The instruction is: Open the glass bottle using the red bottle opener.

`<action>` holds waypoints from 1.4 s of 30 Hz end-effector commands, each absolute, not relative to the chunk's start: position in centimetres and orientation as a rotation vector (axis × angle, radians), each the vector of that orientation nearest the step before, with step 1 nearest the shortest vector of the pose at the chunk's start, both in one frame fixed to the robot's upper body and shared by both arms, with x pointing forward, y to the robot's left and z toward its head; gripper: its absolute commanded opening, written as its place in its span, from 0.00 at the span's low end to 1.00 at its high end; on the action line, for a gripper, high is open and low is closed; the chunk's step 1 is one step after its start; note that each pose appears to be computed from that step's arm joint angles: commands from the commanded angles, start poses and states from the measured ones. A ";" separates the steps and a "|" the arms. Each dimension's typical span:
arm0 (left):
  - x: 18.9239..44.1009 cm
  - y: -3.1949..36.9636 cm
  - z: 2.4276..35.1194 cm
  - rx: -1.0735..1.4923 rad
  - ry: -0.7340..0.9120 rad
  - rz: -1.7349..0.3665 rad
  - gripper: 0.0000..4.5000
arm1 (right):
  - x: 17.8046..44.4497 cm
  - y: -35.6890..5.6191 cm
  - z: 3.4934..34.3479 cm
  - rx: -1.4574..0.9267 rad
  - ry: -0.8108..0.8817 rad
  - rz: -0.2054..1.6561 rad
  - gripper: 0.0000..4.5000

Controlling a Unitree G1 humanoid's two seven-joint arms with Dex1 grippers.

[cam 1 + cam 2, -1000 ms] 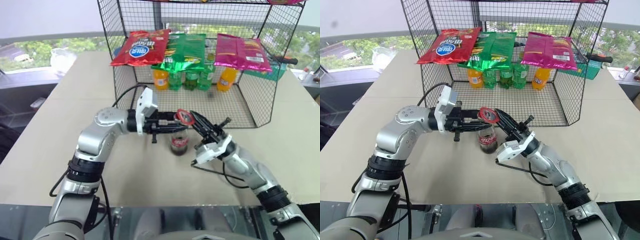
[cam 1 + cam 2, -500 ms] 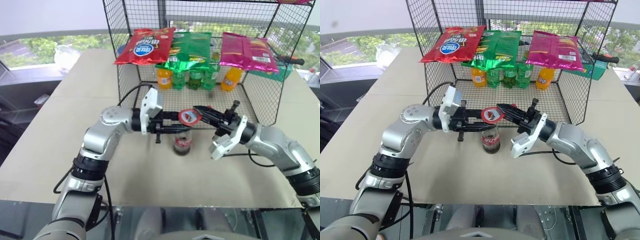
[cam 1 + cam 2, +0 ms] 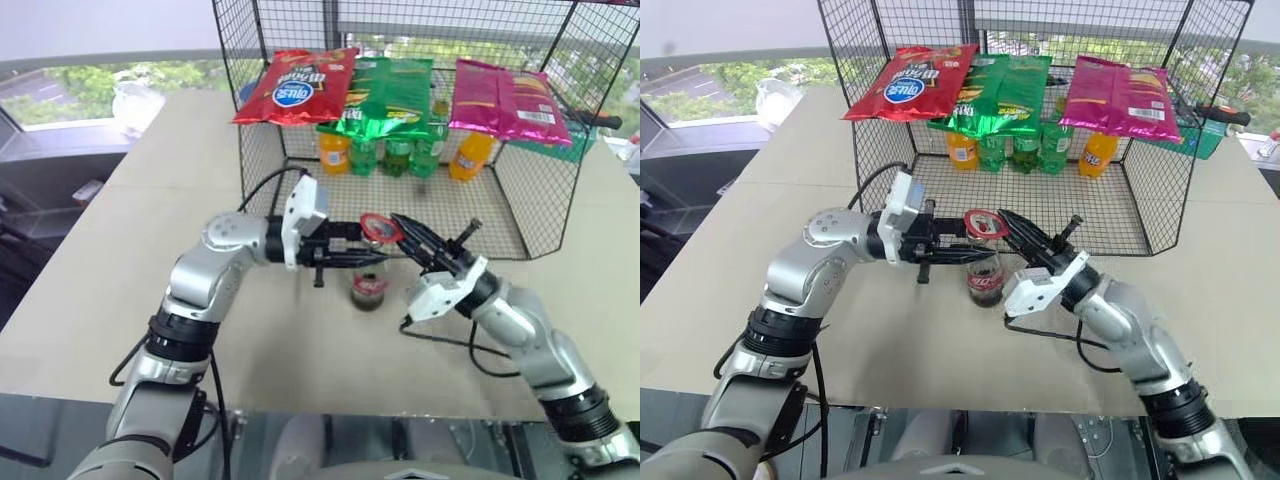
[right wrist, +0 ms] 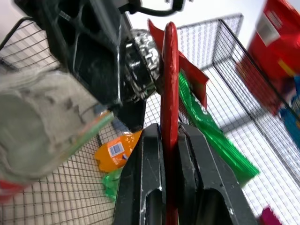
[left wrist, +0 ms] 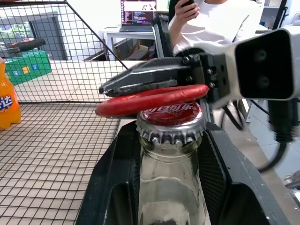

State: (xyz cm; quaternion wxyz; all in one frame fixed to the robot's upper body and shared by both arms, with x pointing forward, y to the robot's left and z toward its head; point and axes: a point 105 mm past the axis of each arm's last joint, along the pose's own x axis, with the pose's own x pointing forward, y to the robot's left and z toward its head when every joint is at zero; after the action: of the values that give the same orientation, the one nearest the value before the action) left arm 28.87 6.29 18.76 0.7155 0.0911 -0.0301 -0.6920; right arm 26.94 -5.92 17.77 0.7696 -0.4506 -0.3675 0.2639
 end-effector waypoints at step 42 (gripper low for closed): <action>29.6 6.8 15.1 0.251 0.093 -1.489 0.26 | 26.2 -5.3 19.0 -1.244 -0.991 0.653 0.00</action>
State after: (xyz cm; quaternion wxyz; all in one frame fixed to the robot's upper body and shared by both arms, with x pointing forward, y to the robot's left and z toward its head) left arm 29.14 6.73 18.64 0.7210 0.0962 -0.0317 -0.6855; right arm 27.26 -6.33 18.15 0.6854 -0.5384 -0.4100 0.2689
